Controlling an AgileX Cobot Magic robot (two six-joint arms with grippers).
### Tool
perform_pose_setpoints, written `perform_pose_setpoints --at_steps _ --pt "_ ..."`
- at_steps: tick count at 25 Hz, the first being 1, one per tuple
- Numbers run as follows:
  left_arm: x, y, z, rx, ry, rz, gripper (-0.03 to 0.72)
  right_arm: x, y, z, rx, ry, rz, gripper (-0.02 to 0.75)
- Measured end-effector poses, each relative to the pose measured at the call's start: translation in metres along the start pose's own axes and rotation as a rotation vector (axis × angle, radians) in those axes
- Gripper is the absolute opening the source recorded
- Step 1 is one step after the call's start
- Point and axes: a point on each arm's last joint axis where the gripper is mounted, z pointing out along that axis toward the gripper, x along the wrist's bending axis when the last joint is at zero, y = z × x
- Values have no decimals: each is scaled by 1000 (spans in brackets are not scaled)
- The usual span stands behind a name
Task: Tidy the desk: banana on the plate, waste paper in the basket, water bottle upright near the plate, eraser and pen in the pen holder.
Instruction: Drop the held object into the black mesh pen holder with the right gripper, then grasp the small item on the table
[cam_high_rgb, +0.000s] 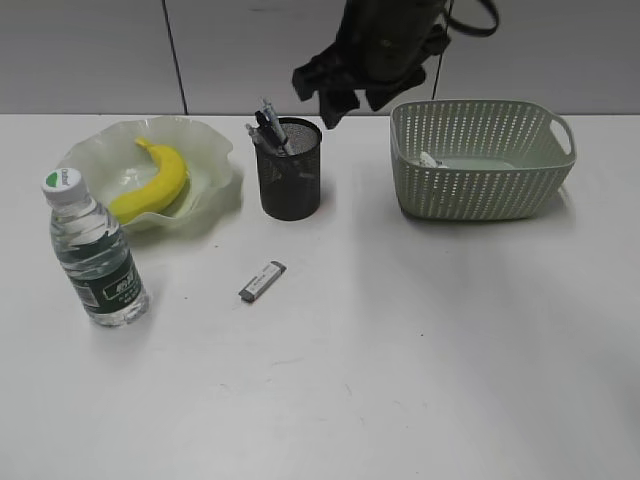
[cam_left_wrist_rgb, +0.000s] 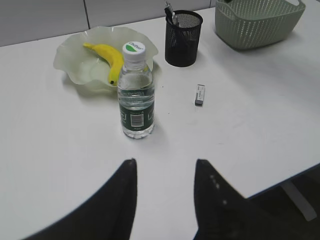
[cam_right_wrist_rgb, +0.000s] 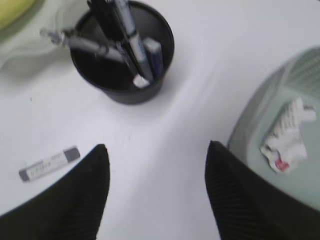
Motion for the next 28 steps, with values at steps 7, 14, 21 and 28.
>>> perform_pose_setpoints --at_steps 7,14,21,28 --pt "0 0 0 0 0 0 289 -11 -42 -107 56 -23 -1 454" --pt "0 0 0 0 0 0 289 -25 -152 -200 3 -26 0 434" --pt "0 0 0 0 1 0 289 -36 -284 -240 -93 -17 14 433" --pt "-3 4 8 55 -14 27 289 -41 -370 -260 -403 17 41 398"
